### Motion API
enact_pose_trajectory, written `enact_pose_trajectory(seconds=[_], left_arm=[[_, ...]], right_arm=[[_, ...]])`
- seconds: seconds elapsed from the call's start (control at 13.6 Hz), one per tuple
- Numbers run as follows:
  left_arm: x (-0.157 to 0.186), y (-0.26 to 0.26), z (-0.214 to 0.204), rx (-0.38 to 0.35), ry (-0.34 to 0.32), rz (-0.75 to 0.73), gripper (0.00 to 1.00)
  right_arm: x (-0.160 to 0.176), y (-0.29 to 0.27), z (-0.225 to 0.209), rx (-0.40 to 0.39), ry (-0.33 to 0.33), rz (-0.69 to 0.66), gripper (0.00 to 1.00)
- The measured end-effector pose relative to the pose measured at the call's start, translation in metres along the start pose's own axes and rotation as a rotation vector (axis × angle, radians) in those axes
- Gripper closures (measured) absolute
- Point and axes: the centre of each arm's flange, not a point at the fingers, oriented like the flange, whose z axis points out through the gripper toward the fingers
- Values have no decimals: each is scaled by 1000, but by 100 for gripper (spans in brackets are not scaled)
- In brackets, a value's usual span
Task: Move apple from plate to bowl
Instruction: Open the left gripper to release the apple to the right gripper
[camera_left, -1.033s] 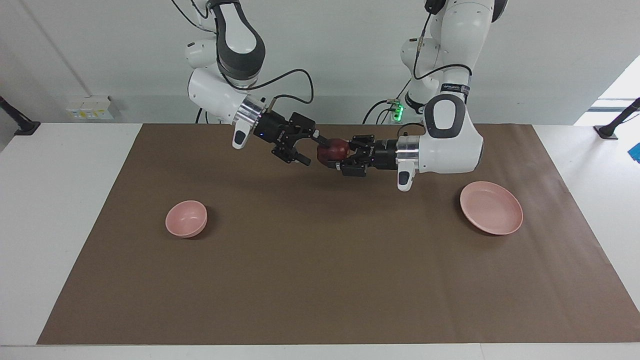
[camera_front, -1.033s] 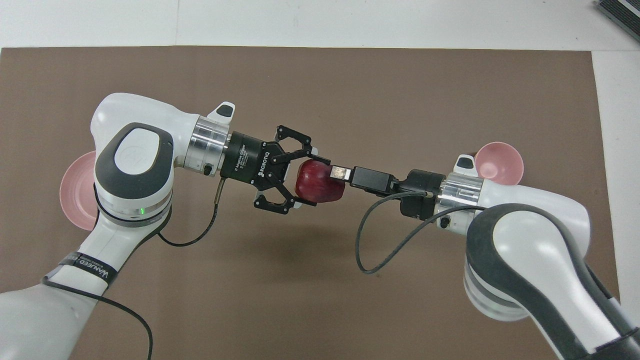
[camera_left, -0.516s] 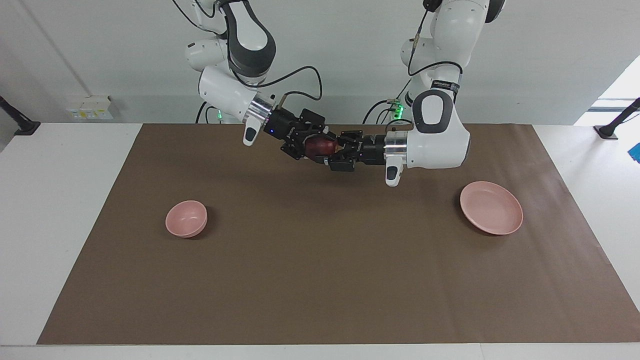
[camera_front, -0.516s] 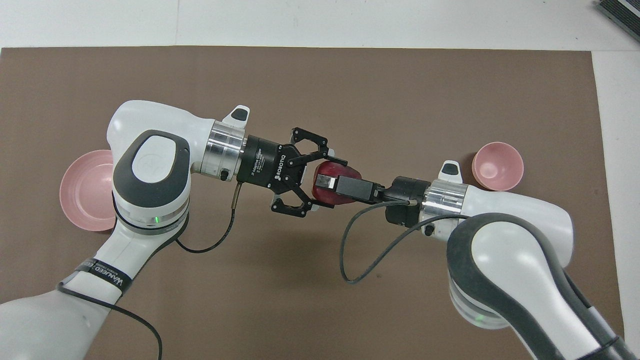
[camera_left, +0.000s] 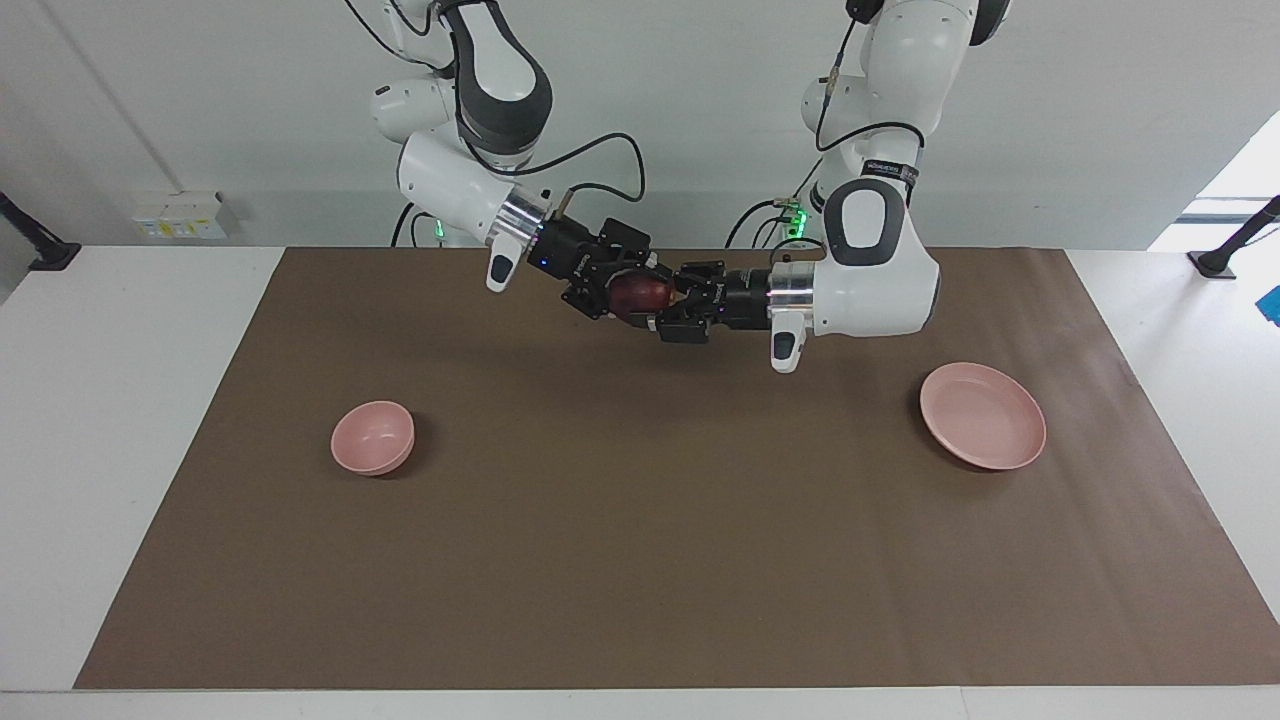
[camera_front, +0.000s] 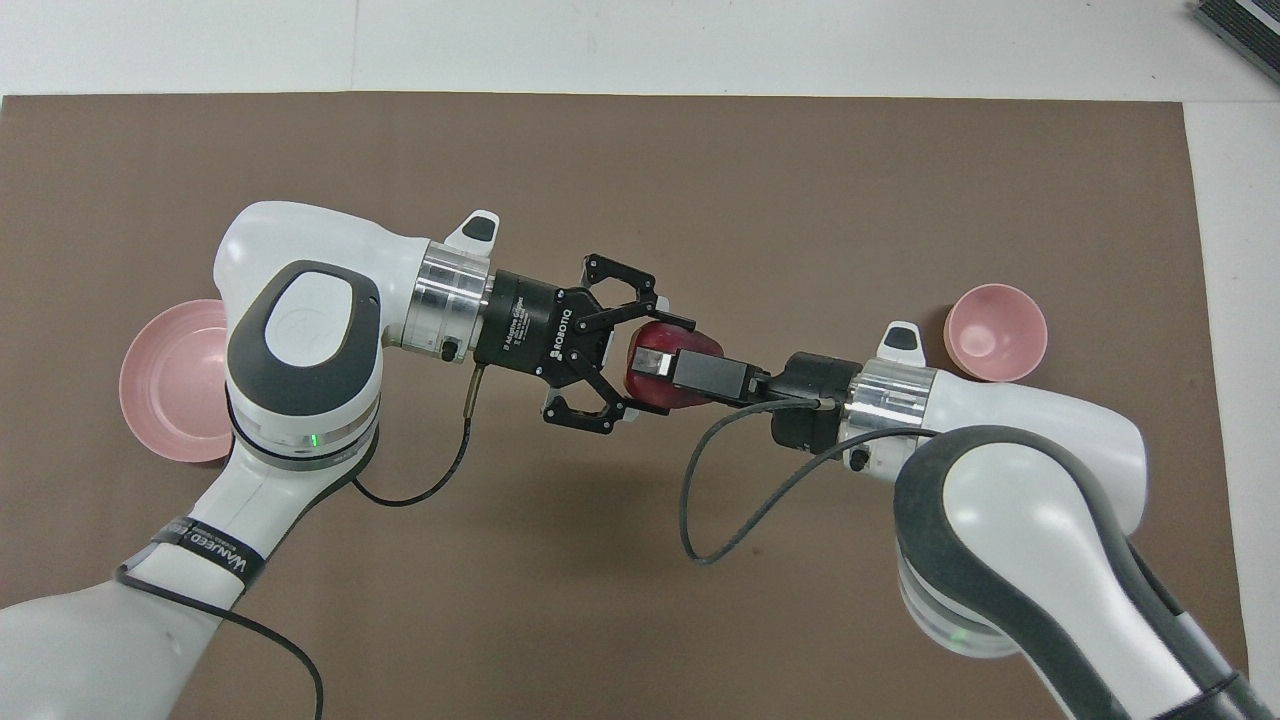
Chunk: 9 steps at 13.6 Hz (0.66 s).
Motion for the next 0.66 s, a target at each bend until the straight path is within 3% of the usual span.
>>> enact_pose_trajectory(seconds=[0.37,0.52,0.66], left_arm=[[0,0,0,0,0,0,22],[0,0,1,-1,-1,-1,22],[0,-1,1,-1,-1,-3,22]], right_arm=[[0,0,0,0,0,2,0],[0,0,0,3,-1,9,11],[0,0,0,3,-1,11,11]])
